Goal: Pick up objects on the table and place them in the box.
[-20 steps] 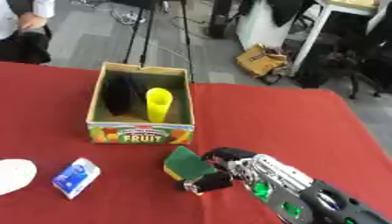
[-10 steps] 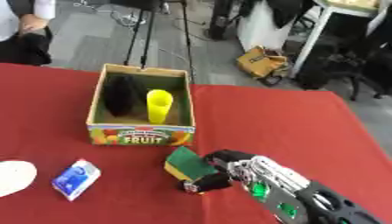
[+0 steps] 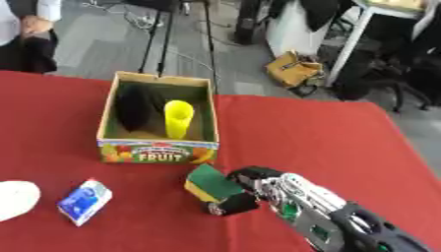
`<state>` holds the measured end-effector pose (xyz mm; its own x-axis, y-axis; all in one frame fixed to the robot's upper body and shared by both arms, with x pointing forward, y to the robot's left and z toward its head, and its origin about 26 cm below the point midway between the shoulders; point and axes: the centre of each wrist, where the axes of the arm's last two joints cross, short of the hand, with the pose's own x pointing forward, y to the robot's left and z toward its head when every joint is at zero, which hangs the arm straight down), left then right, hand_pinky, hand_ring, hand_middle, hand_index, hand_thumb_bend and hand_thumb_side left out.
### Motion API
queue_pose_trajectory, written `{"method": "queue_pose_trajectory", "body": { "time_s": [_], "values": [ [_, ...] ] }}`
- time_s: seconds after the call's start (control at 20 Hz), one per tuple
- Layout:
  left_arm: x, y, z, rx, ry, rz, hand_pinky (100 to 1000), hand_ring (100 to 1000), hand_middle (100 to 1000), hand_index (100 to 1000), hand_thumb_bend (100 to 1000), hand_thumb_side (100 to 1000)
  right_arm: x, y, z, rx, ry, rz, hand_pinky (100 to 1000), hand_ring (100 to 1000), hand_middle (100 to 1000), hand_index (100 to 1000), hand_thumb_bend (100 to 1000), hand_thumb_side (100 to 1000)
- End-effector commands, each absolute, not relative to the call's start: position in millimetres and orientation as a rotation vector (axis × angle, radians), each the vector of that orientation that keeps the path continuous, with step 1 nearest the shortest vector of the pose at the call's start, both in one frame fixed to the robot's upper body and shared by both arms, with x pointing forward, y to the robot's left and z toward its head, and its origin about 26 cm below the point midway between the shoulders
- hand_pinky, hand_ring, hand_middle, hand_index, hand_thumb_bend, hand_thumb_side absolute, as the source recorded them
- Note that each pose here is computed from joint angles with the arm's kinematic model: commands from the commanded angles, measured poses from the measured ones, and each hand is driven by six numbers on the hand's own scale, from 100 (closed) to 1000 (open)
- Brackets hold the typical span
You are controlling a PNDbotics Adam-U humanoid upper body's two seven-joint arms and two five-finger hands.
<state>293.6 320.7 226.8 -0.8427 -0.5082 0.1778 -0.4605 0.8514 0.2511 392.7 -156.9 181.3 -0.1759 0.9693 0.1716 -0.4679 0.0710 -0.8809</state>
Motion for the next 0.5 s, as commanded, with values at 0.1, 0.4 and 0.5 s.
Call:
{"method": "queue_pose_trajectory", "body": {
  "time_s": [0.1, 0.4, 0.5],
  "values": [
    [291.5, 321.5, 236.4, 0.752, -2.816, -0.310, 1000, 1000, 920, 914, 100, 1000, 392.7, -159.2, 195.6, -0.628, -0.955, 1.402, 954, 990, 784, 1000, 543, 744],
    [291.7, 321.2, 236.9, 0.748, -2.814, -0.313, 1000, 1000, 920, 914, 100, 1000, 388.5, -157.0, 201.4, -0.643, -0.974, 1.409, 946, 964, 708, 974, 497, 716],
    [291.8, 321.2, 237.1, 0.747, -2.815, -0.314, 1000, 1000, 920, 914, 100, 1000, 388.5, -156.3, 201.6, -0.641, -0.973, 1.412, 945, 961, 695, 970, 495, 711]
  ]
}}
